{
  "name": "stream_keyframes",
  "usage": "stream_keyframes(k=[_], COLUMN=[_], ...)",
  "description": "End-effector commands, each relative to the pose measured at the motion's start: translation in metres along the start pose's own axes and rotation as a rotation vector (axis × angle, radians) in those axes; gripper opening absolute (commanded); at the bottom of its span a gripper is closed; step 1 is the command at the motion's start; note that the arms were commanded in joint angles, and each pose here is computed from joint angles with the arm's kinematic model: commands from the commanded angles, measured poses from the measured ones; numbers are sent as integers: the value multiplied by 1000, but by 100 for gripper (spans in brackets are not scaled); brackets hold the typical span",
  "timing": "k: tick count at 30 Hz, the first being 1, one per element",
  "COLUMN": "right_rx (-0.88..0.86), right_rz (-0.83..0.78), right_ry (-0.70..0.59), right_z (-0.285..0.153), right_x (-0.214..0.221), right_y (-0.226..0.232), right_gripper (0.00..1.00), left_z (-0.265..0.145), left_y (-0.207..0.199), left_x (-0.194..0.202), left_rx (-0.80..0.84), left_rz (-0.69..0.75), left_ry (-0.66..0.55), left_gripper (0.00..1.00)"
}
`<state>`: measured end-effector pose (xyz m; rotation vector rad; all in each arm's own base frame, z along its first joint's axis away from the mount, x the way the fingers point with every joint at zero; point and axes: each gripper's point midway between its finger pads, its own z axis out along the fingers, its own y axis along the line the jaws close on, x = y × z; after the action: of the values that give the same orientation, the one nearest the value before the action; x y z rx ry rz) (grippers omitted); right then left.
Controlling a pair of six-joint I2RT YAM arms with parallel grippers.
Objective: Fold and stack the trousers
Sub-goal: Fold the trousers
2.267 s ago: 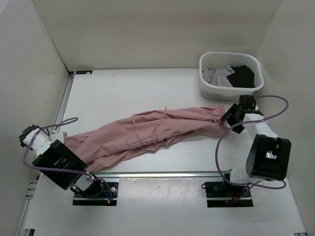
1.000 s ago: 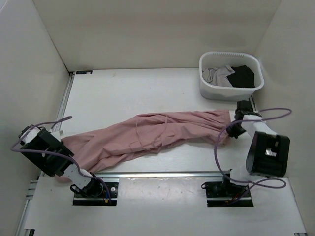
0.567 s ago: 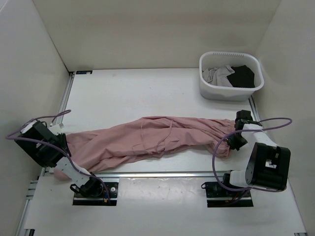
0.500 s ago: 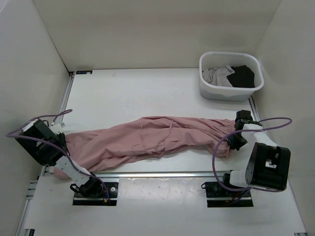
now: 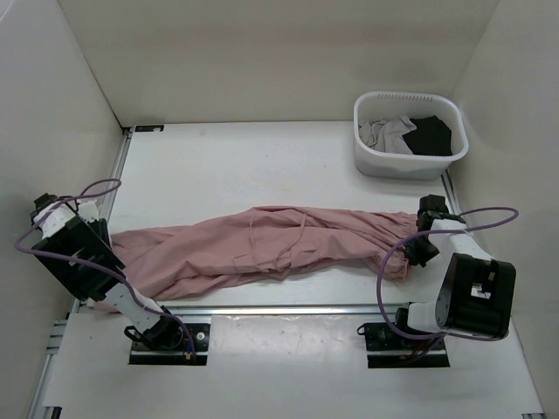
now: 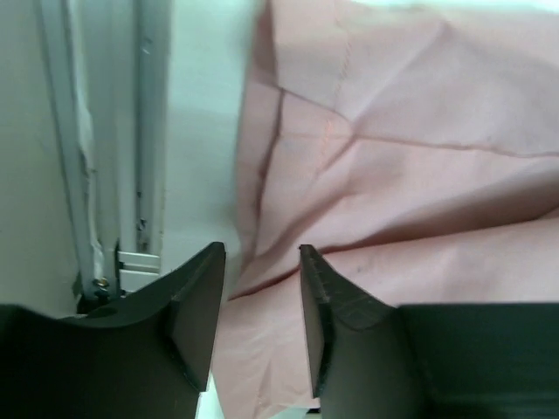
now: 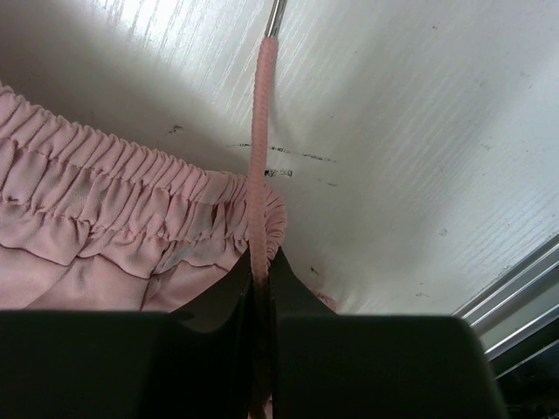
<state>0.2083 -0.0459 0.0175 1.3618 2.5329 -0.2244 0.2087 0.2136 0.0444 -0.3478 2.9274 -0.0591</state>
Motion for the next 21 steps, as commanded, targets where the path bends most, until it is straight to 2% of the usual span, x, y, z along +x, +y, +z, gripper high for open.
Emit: stream_keyframes(k=[1, 3, 6, 9, 11, 14, 15, 21], right_rx=[8, 1, 14, 8, 8, 9, 9, 15], right_rz=[-28, -35, -35, -44, -44, -53, -53, -63], right_ry=[-17, -23, -36, -43, -43, -43, -43, -49], right_z=[-5, -7, -7, -8, -8, -8, -8, -8], right_x=[-7, -10, -12, -15, -15, -15, -15, -16], right_y=[1, 3, 1, 3, 3, 2, 2, 1], right_gripper=[0, 0, 0, 0, 0, 0, 0, 0], left_z=[-7, -1, 15, 20, 18, 10, 9, -18], left_y=[1, -4, -11, -6, -7, -14, -15, -6], left_x=[-10, -4, 20, 32, 36, 38, 41, 15], left_rx=[-10, 19, 53, 25, 22, 50, 57, -6], left_rz=[7, 1, -15, 11, 23, 28, 37, 44], left_ry=[-39, -15, 84, 128, 142, 145, 153, 42], left_gripper=[49, 46, 46, 56, 56, 29, 16, 14])
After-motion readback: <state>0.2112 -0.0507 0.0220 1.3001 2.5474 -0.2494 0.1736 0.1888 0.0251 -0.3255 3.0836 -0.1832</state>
